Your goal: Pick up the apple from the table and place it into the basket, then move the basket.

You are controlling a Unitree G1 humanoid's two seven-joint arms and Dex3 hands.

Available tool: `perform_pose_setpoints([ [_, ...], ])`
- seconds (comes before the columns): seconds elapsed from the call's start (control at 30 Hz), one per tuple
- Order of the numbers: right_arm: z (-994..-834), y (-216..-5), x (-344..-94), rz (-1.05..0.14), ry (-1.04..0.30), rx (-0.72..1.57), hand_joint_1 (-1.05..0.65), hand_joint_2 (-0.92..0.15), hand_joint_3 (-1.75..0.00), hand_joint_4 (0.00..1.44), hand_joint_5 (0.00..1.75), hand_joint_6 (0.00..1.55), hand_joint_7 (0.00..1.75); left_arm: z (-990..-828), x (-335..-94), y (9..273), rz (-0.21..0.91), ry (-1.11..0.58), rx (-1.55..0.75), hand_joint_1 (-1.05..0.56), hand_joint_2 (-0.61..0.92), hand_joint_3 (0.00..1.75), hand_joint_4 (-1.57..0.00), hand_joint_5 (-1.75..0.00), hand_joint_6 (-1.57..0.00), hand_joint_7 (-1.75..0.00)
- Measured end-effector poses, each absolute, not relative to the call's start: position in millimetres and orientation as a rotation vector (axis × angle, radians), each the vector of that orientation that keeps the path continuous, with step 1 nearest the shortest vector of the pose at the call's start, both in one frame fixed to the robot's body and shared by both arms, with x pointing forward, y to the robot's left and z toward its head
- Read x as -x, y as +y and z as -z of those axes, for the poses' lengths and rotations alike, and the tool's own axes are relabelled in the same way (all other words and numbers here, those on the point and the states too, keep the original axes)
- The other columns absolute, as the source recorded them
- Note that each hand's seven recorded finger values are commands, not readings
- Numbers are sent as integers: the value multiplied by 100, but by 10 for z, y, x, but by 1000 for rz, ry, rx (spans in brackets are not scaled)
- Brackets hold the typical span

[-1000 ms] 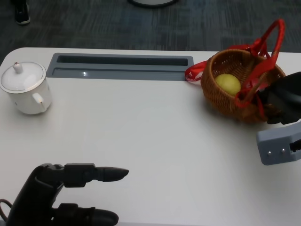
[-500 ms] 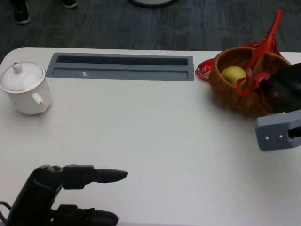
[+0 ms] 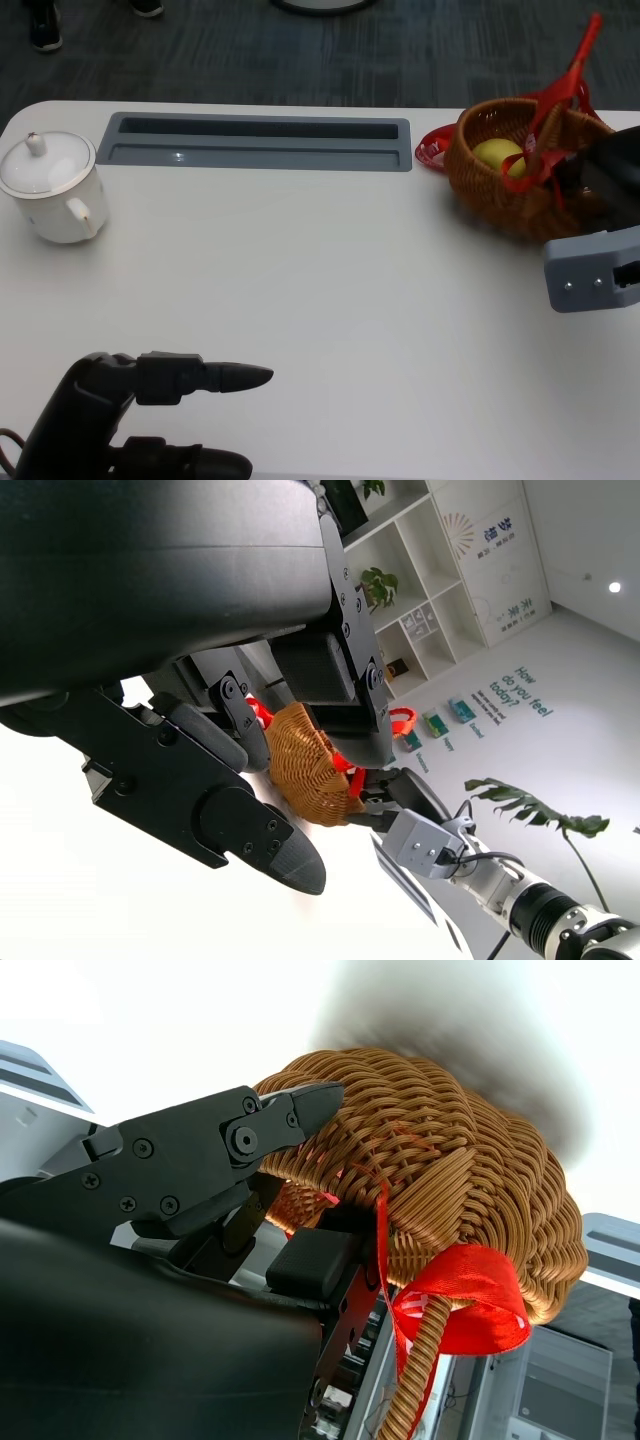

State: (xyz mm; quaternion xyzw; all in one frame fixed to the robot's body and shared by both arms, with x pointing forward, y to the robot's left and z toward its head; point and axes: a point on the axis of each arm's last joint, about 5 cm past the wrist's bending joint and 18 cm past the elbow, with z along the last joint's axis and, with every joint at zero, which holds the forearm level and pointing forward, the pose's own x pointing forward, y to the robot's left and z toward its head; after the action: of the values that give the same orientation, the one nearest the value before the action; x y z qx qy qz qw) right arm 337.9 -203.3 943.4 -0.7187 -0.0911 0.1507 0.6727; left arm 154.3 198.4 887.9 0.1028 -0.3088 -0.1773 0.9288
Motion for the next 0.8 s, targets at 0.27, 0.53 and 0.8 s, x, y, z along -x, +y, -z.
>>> perform_pose_setpoints([
  [0.27, -9455, -2027, -3375, -334, -257, 1544, -53, -80, 0, 92, 0, 77, 0, -8888, -1557, 1980, 365, -638, -211, -39, 71, 0, -112, 0, -105, 0],
  [0.53, -9459, -2052, -3341, -314, -356, 1448, -68, -77, 0, 80, 0, 67, 0, -8884, -1565, 1973, 368, -639, -208, -39, 71, 0, -112, 0, -105, 0],
  [0.8, -9525, -2177, -3327, -269, -382, 1413, -77, -77, -1, 68, 0, 57, 0, -8871, -1569, 1972, 368, -637, -205, -39, 71, 0, -113, 0, -105, 0],
])
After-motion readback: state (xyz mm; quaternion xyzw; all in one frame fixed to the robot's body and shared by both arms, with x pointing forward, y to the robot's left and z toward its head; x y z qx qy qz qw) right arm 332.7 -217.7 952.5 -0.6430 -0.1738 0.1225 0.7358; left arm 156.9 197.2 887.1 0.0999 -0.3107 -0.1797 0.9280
